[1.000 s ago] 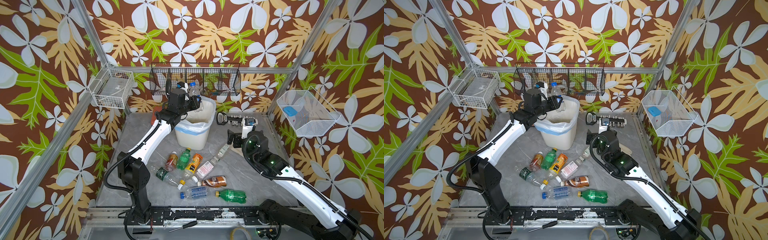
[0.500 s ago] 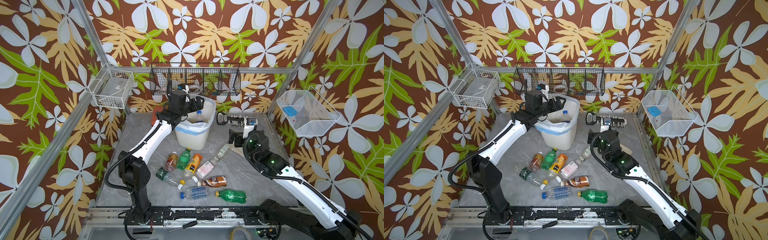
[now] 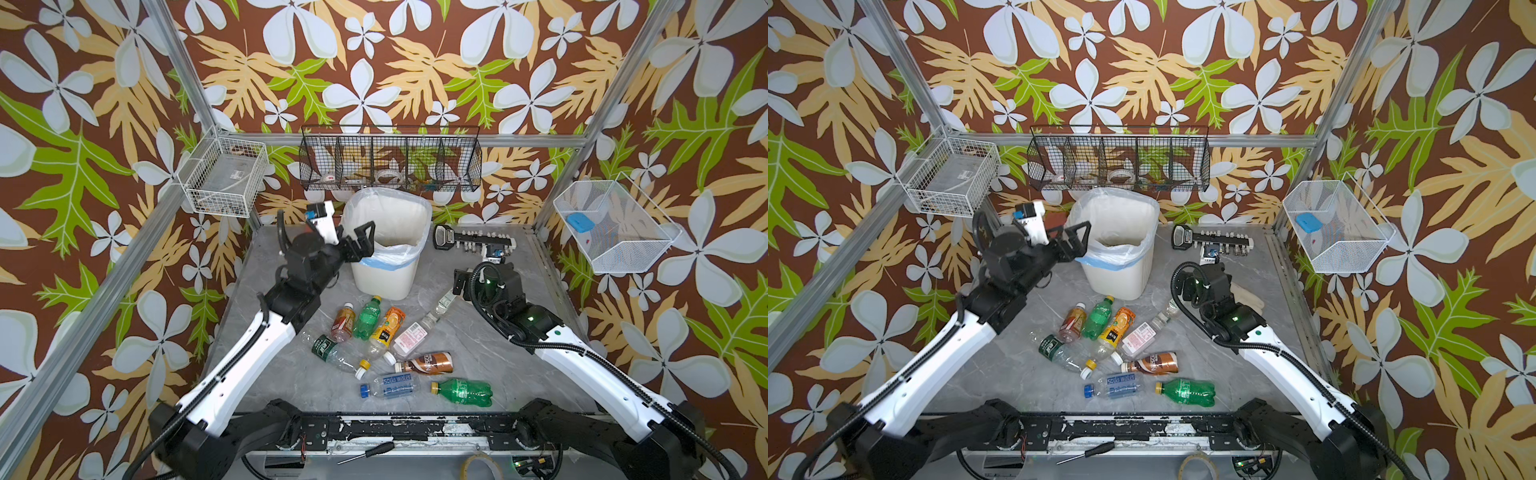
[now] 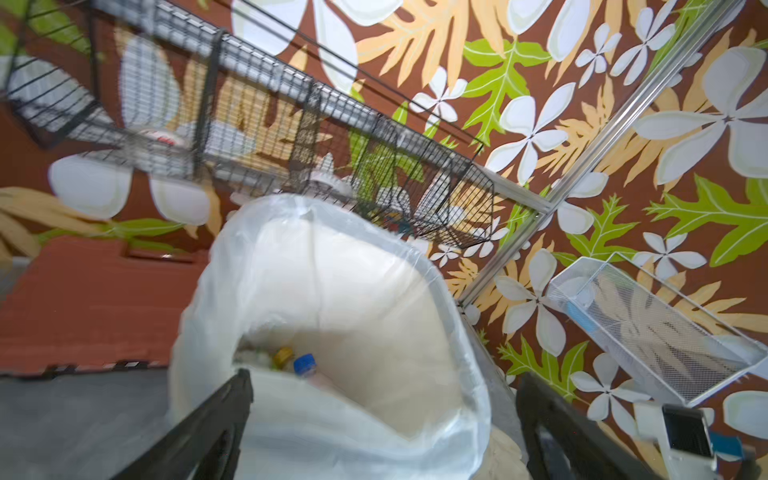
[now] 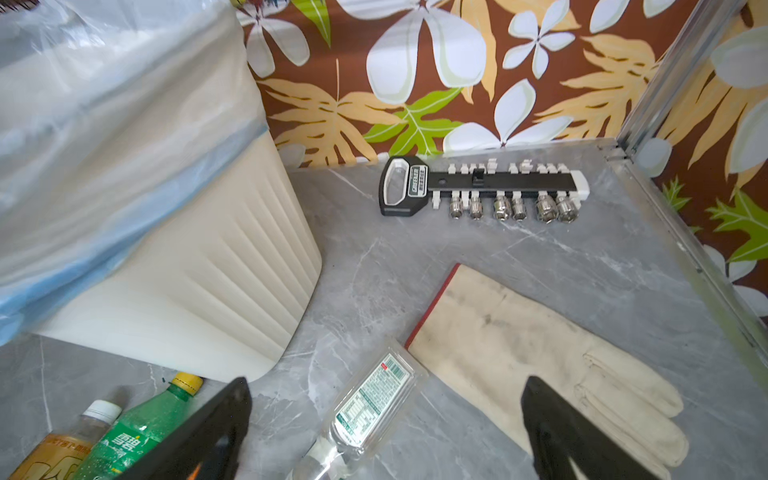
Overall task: Throw the plastic bottles in the bin
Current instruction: 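Withdraw the left gripper while the right gripper lowers onto the flat clear bottle, then grasp the flat clear bottle beside the glove with the right gripper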
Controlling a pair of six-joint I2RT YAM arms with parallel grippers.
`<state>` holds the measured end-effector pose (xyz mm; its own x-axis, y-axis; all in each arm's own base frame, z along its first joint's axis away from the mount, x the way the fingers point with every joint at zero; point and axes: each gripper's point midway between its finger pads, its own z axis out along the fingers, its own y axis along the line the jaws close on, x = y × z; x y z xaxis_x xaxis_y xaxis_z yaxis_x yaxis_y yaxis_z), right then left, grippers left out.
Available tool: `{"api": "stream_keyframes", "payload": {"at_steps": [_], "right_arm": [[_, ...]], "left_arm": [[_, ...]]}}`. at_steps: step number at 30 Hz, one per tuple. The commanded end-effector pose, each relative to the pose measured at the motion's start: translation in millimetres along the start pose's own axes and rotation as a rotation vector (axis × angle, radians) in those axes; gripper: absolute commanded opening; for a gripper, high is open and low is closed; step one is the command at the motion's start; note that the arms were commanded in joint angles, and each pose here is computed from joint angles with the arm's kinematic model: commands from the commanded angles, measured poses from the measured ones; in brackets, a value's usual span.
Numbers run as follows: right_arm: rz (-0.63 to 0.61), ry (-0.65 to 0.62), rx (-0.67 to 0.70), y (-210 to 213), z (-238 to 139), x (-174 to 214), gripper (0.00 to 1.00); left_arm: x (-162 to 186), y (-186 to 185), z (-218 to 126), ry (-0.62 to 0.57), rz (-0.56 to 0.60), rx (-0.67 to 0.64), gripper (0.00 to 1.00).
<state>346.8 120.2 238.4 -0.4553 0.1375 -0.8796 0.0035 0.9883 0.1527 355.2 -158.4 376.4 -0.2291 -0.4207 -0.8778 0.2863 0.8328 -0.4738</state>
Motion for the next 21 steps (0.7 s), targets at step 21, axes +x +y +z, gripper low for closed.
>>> {"api": "stream_keyframes", "payload": {"at_steps": [21], "right_arm": [[0.216,0.214,0.143,-2.4,84.2,90.0,0.98]], "left_arm": [[40.2,108.0,-124.5,-0.132,0.158,-0.366,1.00]]}}
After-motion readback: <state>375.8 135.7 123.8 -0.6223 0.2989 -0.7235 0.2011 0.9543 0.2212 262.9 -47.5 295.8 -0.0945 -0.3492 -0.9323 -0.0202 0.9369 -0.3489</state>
